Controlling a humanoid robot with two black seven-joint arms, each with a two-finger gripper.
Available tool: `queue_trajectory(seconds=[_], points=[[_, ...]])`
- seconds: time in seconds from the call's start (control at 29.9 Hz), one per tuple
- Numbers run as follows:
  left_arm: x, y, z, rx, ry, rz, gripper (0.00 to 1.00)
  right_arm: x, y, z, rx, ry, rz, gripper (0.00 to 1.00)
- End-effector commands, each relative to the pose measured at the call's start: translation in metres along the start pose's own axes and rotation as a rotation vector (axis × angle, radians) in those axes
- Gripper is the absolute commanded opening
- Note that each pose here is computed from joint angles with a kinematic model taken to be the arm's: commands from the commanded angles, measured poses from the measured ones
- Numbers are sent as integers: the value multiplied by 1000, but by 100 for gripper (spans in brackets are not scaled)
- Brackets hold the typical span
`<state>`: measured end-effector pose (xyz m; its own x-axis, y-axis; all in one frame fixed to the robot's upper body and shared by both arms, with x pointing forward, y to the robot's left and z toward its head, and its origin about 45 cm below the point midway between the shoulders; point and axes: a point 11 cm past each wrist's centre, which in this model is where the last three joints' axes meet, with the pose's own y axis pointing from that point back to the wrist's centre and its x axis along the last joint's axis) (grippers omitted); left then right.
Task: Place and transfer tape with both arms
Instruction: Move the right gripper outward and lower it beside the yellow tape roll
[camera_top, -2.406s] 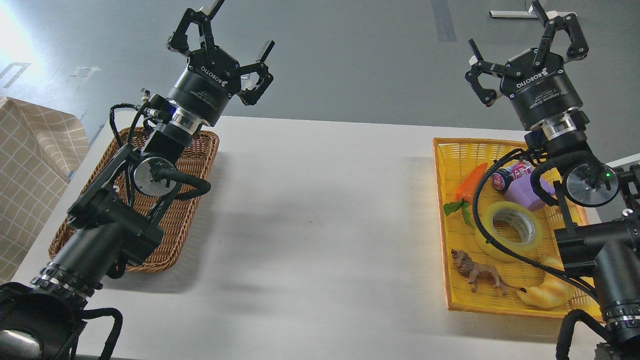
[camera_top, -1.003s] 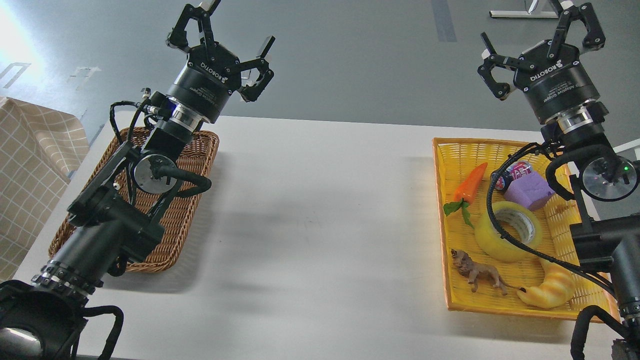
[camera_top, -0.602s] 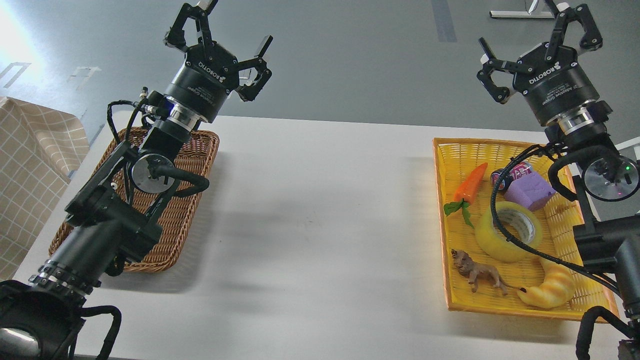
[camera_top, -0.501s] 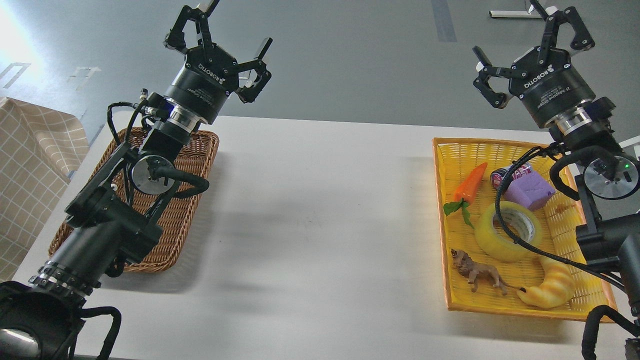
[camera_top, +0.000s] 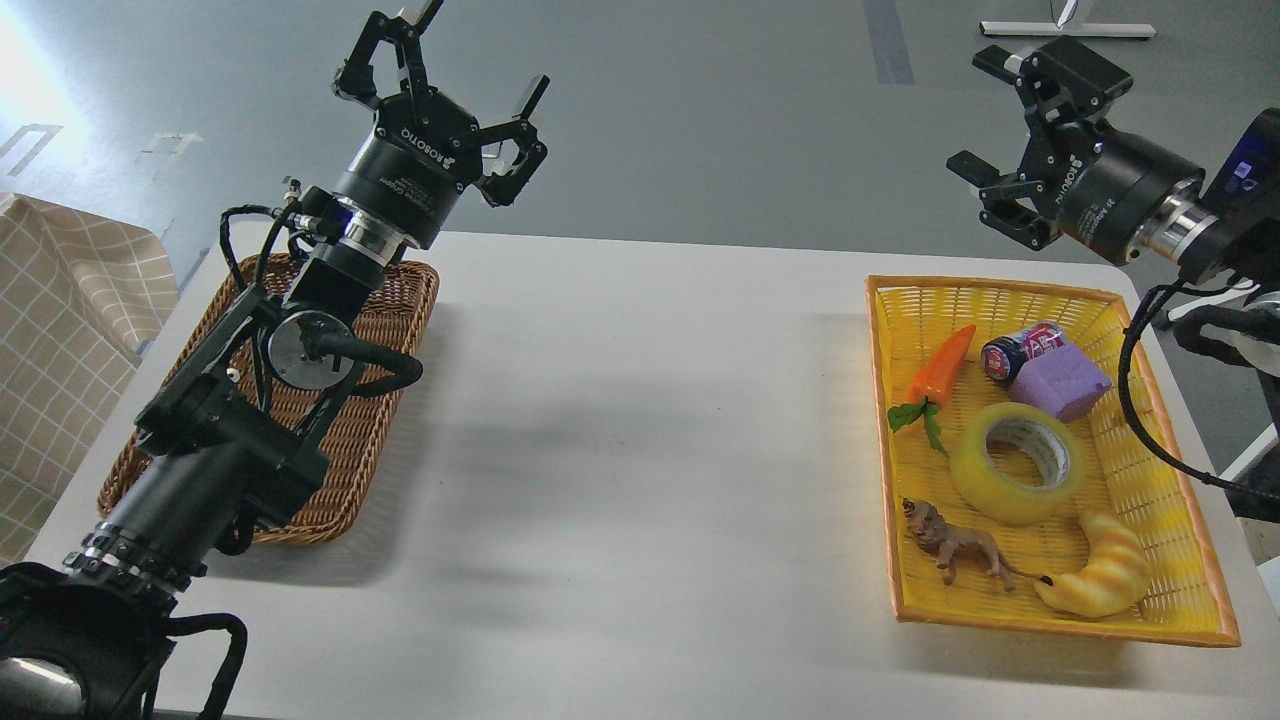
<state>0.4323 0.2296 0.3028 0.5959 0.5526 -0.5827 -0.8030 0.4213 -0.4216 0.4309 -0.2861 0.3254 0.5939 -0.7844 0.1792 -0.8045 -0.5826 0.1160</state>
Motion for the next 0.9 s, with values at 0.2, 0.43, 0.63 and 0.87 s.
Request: queue_trajectory(seconds=[0.2, 0.43, 0.63, 0.87], points=[[1, 0, 1, 0, -3, 1, 98, 14, 36, 4, -219, 387, -4, 100], [0, 0, 1, 0, -2, 0, 98, 30, 66, 0, -309, 494, 5, 100], [0, 0, 1, 0, -2, 0, 98, 36, 92, 10, -387, 533, 5, 100], [0, 0, 1, 0, -2, -1, 98, 35, 120, 40, -522, 581, -24, 100]])
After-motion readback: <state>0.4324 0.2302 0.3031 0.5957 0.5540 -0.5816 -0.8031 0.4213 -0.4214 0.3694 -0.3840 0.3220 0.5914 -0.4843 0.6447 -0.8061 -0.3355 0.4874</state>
